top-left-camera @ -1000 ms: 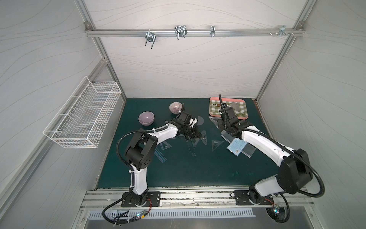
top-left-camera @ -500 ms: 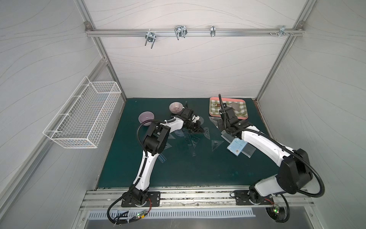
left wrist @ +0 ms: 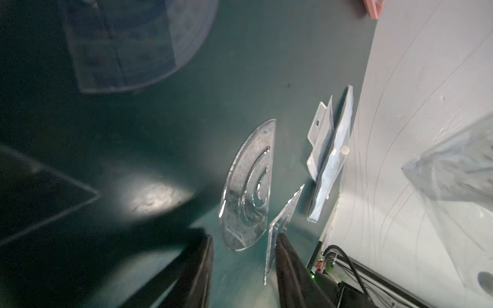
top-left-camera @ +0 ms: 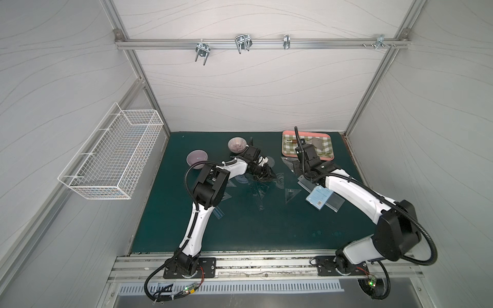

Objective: Open the ruler set and take out the ruler
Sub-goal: Place the ruler at the center of the board.

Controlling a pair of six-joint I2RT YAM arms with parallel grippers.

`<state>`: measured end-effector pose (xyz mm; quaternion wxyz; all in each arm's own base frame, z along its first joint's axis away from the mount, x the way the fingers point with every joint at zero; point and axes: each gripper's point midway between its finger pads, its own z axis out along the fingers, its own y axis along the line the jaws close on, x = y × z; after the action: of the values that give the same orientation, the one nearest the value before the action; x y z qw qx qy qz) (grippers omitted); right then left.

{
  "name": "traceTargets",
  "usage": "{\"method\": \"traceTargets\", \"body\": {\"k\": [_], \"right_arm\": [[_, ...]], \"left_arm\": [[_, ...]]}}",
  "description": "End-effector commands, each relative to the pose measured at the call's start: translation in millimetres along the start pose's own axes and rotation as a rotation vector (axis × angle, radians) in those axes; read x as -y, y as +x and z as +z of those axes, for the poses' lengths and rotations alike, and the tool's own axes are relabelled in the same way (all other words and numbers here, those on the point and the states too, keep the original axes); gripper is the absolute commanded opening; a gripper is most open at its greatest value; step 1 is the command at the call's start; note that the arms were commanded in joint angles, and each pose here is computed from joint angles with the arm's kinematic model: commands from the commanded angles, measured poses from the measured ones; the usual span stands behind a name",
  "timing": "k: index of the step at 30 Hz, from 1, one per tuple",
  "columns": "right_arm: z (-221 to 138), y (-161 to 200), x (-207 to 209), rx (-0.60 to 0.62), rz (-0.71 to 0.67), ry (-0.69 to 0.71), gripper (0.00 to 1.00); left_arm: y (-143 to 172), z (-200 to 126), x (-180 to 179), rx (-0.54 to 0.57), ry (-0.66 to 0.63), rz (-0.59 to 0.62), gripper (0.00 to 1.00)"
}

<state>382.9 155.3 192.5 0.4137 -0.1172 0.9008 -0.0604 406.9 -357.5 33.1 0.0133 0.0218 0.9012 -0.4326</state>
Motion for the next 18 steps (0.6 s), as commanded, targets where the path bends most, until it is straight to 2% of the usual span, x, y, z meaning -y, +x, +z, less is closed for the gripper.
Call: {"method": "traceTargets", "body": {"k": [1, 7, 10, 18], "right_arm": [[-4, -6, 0, 0.018, 0.022, -0.013, 0.0], [7, 5, -17, -0.025, 0.059, -0.037, 0.0], [11, 9, -34, -0.04, 0.065, -0.07, 0.0], [16, 13, -76, -0.063, 0.071, -0.169, 0.0]], "left_arm": [[-3, -22, 12, 0.06, -0.025, 0.034, 0.45], [7, -68, 49, 0.163, 0.046, 0.03, 0.46], [11, -87, 70, 0.225, 0.133, -0.002, 0.47], [13, -106, 98, 0.27, 0.233, -0.035, 0.45]]}}
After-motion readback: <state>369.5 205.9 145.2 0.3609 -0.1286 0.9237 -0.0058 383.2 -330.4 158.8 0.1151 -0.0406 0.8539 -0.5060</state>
